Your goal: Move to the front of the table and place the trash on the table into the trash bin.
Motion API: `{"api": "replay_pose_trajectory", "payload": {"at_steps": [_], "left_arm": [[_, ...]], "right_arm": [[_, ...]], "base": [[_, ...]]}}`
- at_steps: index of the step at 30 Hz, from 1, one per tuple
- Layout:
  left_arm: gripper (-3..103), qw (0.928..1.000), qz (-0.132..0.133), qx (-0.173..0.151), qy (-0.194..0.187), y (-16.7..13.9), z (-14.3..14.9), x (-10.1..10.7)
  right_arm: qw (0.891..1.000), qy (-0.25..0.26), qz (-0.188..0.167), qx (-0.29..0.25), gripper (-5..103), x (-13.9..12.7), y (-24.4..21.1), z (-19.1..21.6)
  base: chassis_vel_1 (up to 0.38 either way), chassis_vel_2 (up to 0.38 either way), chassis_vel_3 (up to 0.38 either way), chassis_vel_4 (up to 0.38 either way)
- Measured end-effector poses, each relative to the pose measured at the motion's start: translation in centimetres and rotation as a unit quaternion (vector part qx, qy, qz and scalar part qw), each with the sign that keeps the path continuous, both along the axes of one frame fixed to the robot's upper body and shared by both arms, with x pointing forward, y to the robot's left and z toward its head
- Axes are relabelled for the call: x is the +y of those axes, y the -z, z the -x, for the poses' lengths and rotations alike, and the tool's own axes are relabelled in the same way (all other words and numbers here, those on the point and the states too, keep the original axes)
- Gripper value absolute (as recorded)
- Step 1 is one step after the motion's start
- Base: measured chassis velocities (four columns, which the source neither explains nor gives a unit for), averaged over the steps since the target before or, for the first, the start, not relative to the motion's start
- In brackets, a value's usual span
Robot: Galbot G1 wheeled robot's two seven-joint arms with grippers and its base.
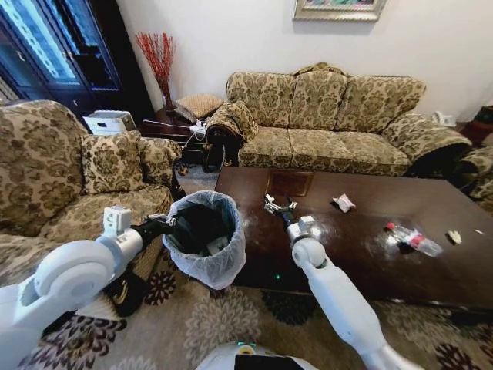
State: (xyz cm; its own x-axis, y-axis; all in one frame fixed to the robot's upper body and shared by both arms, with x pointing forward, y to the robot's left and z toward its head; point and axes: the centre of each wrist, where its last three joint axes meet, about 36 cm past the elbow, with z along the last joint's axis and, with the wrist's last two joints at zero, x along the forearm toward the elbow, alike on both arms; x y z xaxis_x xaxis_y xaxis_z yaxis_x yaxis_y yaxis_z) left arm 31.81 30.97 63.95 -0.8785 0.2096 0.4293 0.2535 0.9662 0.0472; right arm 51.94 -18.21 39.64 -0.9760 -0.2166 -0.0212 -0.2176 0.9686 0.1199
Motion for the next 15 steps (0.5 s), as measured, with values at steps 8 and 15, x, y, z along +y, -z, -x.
{"api": "replay_pose_trajectory", "payload": {"at_steps": [8, 15], "left_arm": [[1, 1.0000, -0.002, -0.002, 0.005, -0.2, 0.3, -0.3], [1, 1.0000, -0.001, -0.003, 0.009, -0.4, 0.6, -0.4]], "right_arm": [[0.997, 0.040, -0.013, 0.061, 100, 3.1, 1.5, -3.8], [0.994, 0.046, -0.009, 0.101, 100, 6.1, 3.2, -5.9]], "base": [[-0.110, 0.059, 0.061, -0.077], [0.025, -0.013, -0.011, 0.022]]}}
